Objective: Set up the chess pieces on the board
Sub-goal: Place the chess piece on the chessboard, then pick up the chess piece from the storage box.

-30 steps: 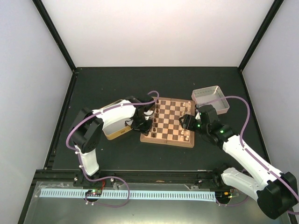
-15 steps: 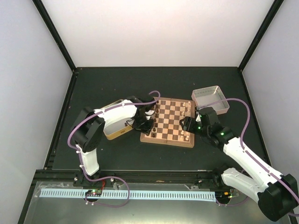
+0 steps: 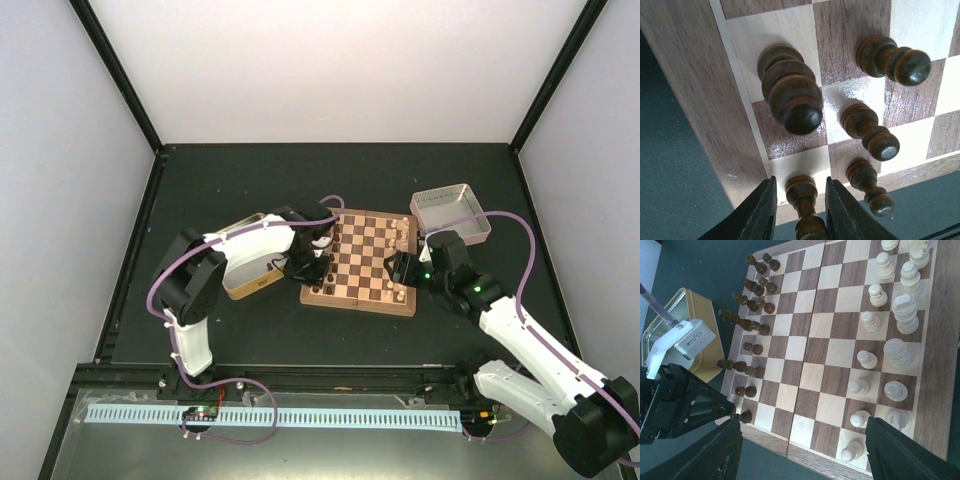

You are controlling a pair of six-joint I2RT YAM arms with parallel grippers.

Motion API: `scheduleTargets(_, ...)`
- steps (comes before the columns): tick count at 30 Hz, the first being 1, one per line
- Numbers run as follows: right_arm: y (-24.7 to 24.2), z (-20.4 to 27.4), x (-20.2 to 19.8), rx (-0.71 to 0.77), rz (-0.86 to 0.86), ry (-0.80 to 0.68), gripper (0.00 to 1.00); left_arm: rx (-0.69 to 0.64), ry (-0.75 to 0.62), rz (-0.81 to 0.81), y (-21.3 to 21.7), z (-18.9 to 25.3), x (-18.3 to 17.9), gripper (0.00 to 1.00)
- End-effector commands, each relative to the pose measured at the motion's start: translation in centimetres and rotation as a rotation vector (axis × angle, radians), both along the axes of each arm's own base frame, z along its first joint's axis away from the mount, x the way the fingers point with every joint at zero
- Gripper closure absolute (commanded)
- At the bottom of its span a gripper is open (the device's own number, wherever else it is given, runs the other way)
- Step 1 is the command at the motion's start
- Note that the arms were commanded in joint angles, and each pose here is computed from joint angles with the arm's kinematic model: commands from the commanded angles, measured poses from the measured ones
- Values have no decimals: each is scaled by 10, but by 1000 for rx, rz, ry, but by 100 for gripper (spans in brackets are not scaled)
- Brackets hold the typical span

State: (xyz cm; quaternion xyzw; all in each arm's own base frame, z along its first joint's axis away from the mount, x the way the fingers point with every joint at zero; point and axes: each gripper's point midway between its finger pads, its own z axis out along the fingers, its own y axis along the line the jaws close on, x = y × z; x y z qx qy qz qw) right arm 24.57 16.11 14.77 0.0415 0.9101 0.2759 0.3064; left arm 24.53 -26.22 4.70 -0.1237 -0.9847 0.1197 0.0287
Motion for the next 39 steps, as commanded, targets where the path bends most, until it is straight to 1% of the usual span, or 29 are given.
scheduleTargets(1,3,11,2,12,29,-40,32,-27,-90,11,-4,33,11,71)
scheduleTargets(4,3,13,2,13,29,-46,32,-23,-148,37,5,50,17,70)
scheduleTargets(7,2,16,4,5,23,-58,32,6,-278,136,29,73,32,75)
scheduleTargets(10,3,23,8,7,20,-71,32,44,-454,309,71,100,55,72)
scheduleTargets(14,5,26,15,6,14,-70,33,-7,-526,491,112,97,74,66)
scheduleTargets(17,9,23,18,2,18,-48,35,-85,-537,562,124,86,91,64)
scheduleTargets(21,16,26,23,17,31,-25,36,-166,-479,557,124,60,110,59)
scheduleTargets(25,20,30,28,26,30,-32,36,-194,-428,553,120,33,132,60)
scheduleTargets(27,20,32,29,25,29,-33,38,-208,-413,551,116,25,141,65)
scheduleTargets(28,20,33,29,25,29,-32,39,-209,-418,552,115,24,146,67)
scheduleTargets(33,21,32,30,34,25,-33,39,-173,-390,564,117,7,157,71)
scheduleTargets(36,21,29,30,34,25,-26,39,-157,-396,569,118,2,162,72)
scheduleTargets(39,23,28,31,32,30,-19,39,-101,-384,582,126,-6,165,72)
